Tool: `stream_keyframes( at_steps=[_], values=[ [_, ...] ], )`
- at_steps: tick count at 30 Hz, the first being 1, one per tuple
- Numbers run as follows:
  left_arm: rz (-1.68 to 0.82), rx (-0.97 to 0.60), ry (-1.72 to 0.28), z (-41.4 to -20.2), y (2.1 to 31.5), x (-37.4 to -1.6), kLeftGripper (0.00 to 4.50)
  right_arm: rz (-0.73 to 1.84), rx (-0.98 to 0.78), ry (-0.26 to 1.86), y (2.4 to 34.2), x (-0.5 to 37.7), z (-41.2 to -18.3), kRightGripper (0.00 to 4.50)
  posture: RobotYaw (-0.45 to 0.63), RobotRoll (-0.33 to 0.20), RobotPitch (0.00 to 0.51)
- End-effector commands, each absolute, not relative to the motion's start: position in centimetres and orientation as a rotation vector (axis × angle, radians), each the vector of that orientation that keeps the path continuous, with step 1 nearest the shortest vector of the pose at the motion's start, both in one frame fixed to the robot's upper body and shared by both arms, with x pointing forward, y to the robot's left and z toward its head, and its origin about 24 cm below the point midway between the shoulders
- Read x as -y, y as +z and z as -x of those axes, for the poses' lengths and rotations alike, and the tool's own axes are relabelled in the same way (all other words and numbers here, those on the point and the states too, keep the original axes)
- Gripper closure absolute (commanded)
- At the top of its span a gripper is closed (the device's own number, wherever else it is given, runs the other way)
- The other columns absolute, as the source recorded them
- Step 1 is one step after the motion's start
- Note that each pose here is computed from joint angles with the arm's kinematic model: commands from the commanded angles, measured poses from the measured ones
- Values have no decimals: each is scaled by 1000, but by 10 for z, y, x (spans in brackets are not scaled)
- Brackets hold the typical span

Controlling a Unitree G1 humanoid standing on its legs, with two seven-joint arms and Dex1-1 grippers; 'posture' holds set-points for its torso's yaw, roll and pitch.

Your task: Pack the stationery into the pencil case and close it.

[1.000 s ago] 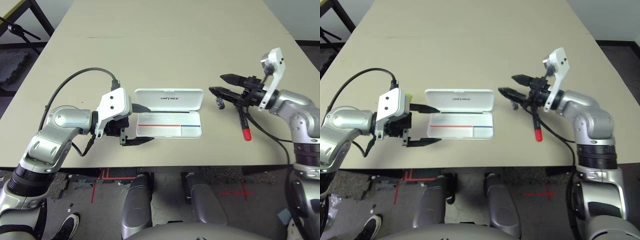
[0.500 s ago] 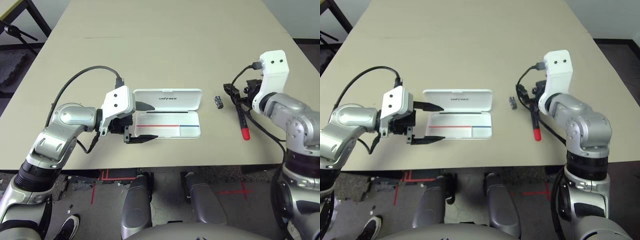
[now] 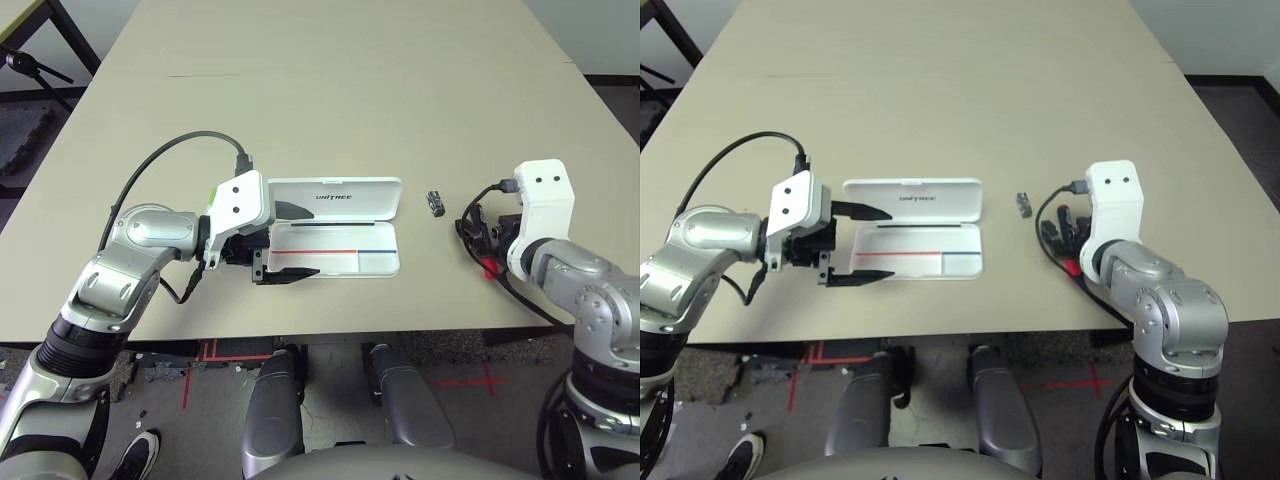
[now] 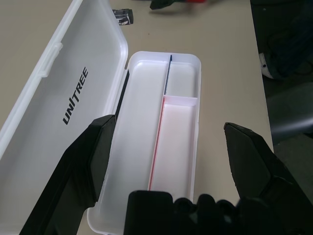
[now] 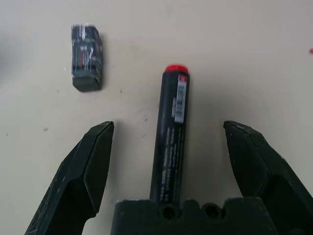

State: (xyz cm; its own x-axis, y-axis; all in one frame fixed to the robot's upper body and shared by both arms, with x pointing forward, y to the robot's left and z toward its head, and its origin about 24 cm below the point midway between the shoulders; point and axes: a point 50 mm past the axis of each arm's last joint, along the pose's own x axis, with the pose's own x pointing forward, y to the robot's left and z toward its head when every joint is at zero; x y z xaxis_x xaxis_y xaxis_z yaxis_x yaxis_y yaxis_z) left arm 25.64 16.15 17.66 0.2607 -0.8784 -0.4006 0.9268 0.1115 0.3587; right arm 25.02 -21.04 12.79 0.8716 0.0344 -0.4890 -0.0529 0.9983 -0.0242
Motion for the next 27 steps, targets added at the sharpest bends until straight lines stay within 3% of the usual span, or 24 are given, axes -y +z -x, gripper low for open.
stream_keyframes(
  at_steps=[1, 3, 6, 15, 20, 27],
  values=[
    [-617, -113, -1336, -256, 174, -162, 10, 25, -569, 15, 117, 215, -245, 0, -85, 0, 233],
    [-619, -114, -1333, -256, 175, -163, 10, 15, -573, 4, 114, 217, -245, 0, -84, 0, 234],
    [-621, -116, -1331, -256, 175, -163, 0, 4, -573, -12, 113, 219, -247, 617, -82, 0, 235],
    [-622, -120, -1332, -256, 175, -164, 0, -16, -575, -48, 105, 233, -250, 3933, -89, 0, 231],
    [-623, -121, -1332, -257, 175, -164, 0, -14, -566, -34, 107, 245, -253, 3971, -94, 0, 229],
    [-626, -125, -1333, -258, 176, -165, 0, 95, -546, 143, 127, 252, -262, 3971, -100, 0, 230]
  ],
)
